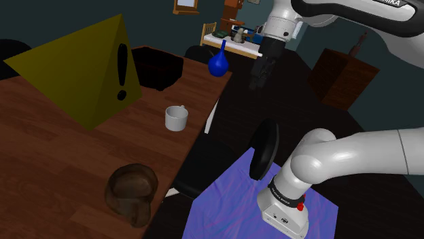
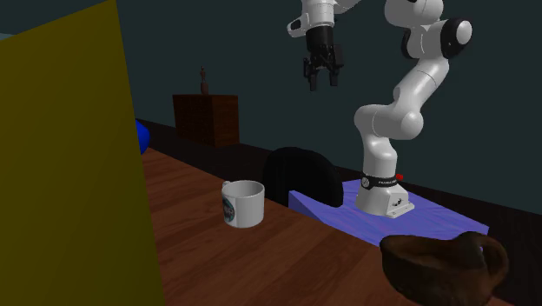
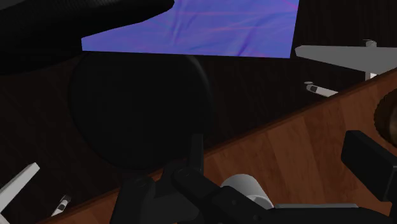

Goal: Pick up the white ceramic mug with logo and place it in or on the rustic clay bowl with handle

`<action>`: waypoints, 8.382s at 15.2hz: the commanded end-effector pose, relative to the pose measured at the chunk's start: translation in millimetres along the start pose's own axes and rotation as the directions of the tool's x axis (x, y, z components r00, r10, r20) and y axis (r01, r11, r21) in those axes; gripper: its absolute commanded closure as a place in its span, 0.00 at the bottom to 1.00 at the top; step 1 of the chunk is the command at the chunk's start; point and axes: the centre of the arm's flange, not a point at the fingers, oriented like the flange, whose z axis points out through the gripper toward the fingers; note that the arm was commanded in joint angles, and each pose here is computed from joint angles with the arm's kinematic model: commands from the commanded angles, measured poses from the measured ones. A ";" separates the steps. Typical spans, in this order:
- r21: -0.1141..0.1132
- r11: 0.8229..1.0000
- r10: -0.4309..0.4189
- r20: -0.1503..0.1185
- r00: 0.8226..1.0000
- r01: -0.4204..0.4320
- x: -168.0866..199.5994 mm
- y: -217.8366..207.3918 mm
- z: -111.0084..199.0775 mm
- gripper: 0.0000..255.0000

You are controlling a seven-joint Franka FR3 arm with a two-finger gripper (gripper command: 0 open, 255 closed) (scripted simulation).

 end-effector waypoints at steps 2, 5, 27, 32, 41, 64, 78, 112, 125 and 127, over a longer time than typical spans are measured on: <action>-0.007 1.000 -0.005 -0.001 1.000 0.005 10.1 -4.2 7.8 0.00; -0.029 0.999 -0.022 -0.003 1.000 0.022 40.3 -16.7 31.2 0.00; -0.185 0.973 -0.142 -0.007 0.990 0.138 257.6 -107.5 208.9 0.00; -0.205 0.967 -0.157 -0.006 0.988 0.152 284.7 -116.6 242.3 0.00; -0.205 0.967 -0.157 -0.006 0.988 0.152 285.9 -110.7 271.2 0.00; -0.205 0.967 -0.157 -0.006 0.988 0.152 283.5 -117.9 224.3 1.00; -0.205 0.967 -0.157 -0.006 0.988 0.152 279.7 -129.2 151.3 1.00; -0.205 0.967 -0.157 -0.006 0.988 0.152 121.7 -409.8 142.9 1.00; -0.205 0.967 -0.157 -0.006 0.988 0.152 90.1 -462.6 193.4 1.00; -0.205 0.967 -0.157 -0.006 0.988 0.152 90.6 -461.0 203.8 1.00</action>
